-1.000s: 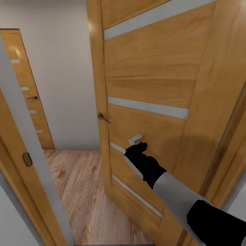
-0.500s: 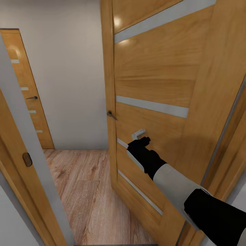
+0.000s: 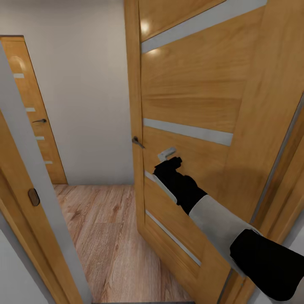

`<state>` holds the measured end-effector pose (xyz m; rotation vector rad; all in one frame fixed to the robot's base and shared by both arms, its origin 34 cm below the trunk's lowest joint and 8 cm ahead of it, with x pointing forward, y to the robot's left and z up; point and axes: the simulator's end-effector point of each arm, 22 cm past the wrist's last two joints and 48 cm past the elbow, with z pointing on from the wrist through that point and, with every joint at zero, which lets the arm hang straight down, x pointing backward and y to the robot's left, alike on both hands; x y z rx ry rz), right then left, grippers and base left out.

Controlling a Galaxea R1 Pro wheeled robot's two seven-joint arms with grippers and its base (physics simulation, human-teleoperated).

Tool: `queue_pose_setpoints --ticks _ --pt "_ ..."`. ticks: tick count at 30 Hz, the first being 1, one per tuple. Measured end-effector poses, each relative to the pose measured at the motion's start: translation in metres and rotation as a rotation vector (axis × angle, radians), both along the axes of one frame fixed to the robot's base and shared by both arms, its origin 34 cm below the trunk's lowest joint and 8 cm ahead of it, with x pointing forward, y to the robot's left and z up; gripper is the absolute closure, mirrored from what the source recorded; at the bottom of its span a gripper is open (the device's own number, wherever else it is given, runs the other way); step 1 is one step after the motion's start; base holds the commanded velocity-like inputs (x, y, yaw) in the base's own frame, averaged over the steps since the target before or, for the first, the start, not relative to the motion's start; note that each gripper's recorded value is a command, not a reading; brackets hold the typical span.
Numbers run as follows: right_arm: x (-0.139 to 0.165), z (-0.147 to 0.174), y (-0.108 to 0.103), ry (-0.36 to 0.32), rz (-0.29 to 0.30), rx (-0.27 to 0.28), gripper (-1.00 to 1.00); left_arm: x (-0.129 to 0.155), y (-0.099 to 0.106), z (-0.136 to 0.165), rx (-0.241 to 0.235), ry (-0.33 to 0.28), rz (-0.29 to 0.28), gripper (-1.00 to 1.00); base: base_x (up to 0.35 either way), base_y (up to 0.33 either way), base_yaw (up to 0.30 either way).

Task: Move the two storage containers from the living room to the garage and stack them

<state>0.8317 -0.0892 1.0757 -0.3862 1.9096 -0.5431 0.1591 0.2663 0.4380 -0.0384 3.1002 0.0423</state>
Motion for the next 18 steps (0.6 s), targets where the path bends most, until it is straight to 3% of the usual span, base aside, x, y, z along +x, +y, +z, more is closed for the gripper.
queue_pose_setpoints --ticks 1,3,5,8,18 --pt "0.013 0.011 -0.014 -0.011 -0.032 -0.005 -1.0 0.0 0.0 0.0 0.0 0.0 0.0 -1.0 0.0 0.0 0.0" --pt "0.024 0.019 -0.022 -0.015 -0.048 0.016 -1.0 0.0 0.0 0.0 0.0 0.0 0.0 -1.0 0.0 0.0 0.0" --pt "0.031 0.021 -0.023 -0.004 -0.048 0.075 -1.0 0.0 0.0 0.0 0.0 0.0 0.0 -1.0 0.0 0.0 0.0" --pt "0.039 0.023 -0.037 0.012 -0.081 0.08 -1.0 0.0 0.0 0.0 0.0 0.0 0.0 -1.0 0.0 0.0 0.0" --pt "0.049 0.028 -0.053 0.019 -0.113 0.122 -1.0 0.0 0.0 0.0 0.0 0.0 0.0 -1.0 0.0 0.0 0.0"
